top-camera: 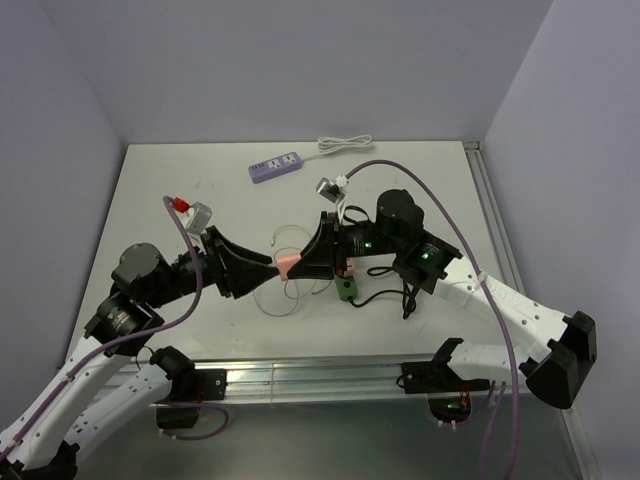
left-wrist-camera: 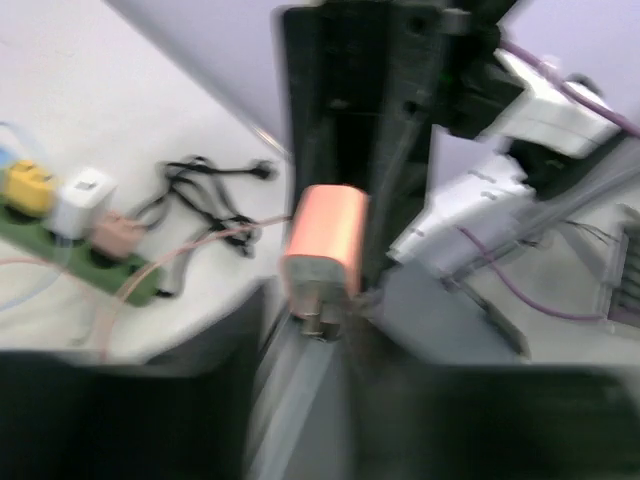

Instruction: Insert the plug

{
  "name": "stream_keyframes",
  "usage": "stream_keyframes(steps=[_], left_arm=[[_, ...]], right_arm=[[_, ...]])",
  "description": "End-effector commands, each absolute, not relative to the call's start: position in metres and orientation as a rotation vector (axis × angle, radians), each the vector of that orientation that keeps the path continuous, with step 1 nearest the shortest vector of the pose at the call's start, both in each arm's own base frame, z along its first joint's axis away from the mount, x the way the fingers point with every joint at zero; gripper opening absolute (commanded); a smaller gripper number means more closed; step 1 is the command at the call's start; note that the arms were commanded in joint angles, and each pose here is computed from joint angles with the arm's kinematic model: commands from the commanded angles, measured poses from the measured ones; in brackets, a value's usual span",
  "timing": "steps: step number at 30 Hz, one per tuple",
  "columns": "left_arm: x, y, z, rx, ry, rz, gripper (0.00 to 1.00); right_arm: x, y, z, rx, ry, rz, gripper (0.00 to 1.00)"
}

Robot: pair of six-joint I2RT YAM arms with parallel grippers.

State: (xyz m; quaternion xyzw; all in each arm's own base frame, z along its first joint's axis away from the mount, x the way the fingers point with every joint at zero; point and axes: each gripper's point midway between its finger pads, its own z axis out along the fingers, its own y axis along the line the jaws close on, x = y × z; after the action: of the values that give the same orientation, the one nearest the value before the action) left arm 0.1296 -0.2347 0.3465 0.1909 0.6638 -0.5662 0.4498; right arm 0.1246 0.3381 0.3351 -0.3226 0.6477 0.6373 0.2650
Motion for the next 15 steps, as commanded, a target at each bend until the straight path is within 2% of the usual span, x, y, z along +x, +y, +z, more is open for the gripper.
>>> stream_keyframes(steps=[1,2,3,5,9,15], left_arm=[[0.159,-0.221,0.336,0.315,1.738,-1.228,0.77],[0.168,-0.215,0.336,0.261,1.756,-1.170,0.90],[0.182,-0.208,0.328,0.193,1.793,-1.086,0.99],[0.214,-0.180,0.305,-0.003,1.912,-0.834,0.99],[0.247,-0.156,0.287,-0.152,2.006,-0.574,0.99],[0.311,-0.149,0.284,-0.195,2.030,-0.464,1.00]], right_arm=[[0.142,0.337,0.350,-0.792,1.693,1.634,0.00],[0.149,0.333,0.342,-0.741,1.758,1.589,0.00],[0.154,0.329,0.342,-0.691,1.778,1.557,0.00],[0.175,0.315,0.326,-0.537,1.881,1.464,0.00],[0.190,0.296,0.307,-0.425,1.946,1.349,0.00],[0.180,0.290,0.289,-0.439,1.958,1.357,0.00]])
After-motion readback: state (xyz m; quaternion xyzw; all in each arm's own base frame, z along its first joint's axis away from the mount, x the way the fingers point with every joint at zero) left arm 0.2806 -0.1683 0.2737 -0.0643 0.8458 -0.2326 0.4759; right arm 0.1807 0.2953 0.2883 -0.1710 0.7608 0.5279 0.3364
